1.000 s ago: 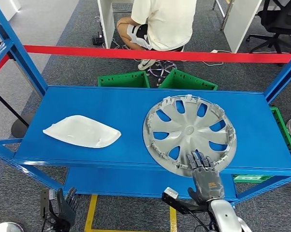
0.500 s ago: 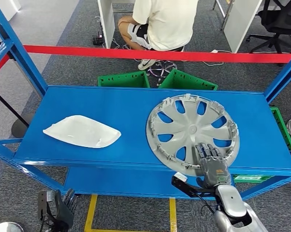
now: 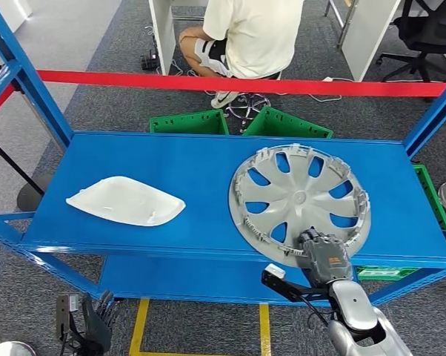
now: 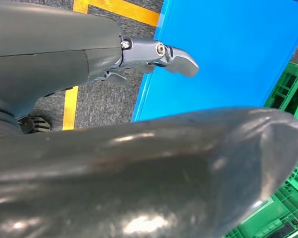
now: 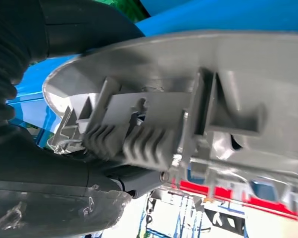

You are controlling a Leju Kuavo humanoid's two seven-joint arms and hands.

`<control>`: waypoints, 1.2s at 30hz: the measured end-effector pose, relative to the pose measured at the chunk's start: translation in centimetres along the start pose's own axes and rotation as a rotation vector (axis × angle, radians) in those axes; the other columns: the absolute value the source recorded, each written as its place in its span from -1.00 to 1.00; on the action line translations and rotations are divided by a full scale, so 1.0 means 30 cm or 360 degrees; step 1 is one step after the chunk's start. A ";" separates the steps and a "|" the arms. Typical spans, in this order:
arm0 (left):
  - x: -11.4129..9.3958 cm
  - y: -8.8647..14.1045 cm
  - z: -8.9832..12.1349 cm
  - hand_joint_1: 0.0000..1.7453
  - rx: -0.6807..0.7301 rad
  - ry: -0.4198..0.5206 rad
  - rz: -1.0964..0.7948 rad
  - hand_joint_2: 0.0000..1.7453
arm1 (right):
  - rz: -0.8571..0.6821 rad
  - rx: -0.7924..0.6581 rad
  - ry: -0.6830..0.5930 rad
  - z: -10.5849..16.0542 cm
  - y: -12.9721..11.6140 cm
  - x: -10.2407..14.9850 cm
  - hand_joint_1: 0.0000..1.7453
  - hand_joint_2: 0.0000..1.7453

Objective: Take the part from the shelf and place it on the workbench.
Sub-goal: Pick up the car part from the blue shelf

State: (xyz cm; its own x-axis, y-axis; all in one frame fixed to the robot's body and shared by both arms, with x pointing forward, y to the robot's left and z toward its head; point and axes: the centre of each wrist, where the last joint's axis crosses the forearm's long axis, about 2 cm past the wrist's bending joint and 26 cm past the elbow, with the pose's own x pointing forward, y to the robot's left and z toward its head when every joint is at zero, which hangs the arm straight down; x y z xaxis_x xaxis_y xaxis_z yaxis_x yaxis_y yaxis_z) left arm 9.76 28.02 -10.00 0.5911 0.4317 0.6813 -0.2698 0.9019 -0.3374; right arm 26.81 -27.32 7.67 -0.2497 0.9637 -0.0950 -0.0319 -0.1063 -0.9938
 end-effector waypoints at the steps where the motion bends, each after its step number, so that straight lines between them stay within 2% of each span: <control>1: 0.000 0.000 0.000 -1.00 0.0000 0.0000 0.0000 -1.00 | 0.0000 -0.0001 -0.0001 0.000 -0.001 0.000 1.00 1.00; 15: -0.003 0.006 0.004 -1.00 0.0002 0.0003 -0.0012 -1.00 | 0.0035 -0.0040 -0.0052 0.009 -0.035 0.034 1.00 1.00; 22: -0.010 0.015 0.012 -1.00 0.0006 0.0001 -0.0020 -1.00 | 0.0018 -0.0137 -0.0133 0.076 -0.078 0.086 1.00 1.00; 23: -0.011 0.016 0.013 -1.00 0.0006 0.0000 -0.0021 -1.00 | 0.0014 -0.0152 -0.0146 0.088 -0.084 0.092 0.65 1.00; 25: -0.014 0.019 0.016 -1.00 0.0006 -0.0003 -0.0021 -1.00 | 0.0006 -0.0183 -0.0177 0.112 -0.098 0.106 -0.31 1.00; 26: -0.015 0.020 0.017 -1.00 0.0006 -0.0004 -0.0021 -1.00 | 0.0002 -0.0198 -0.0193 0.123 -0.105 0.112 -0.31 1.00; 27: -0.016 0.021 0.018 -1.00 0.0005 -0.0005 -0.0021 -1.00 | -0.0002 -0.0209 -0.0209 0.134 -0.110 0.118 0.04 1.00; 29: -0.016 0.022 0.018 -1.00 0.0002 -0.0005 -0.0023 -1.00 | -0.0014 -0.0223 -0.0234 0.149 -0.117 0.128 1.00 1.00; 36: -0.016 0.024 0.019 -1.00 -0.0011 -0.0010 -0.0036 -1.00 | -0.0049 -0.0265 -0.0285 0.168 -0.134 0.141 1.00 1.00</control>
State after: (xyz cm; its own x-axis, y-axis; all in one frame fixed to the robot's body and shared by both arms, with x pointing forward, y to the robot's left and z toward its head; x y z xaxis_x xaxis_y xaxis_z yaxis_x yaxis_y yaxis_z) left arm 8.84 28.46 -10.21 0.5920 0.4114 0.6930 -0.2512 0.9112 -0.3264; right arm 21.01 -24.05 11.56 -0.4193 0.9053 -0.0676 0.1144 -0.0212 -0.9932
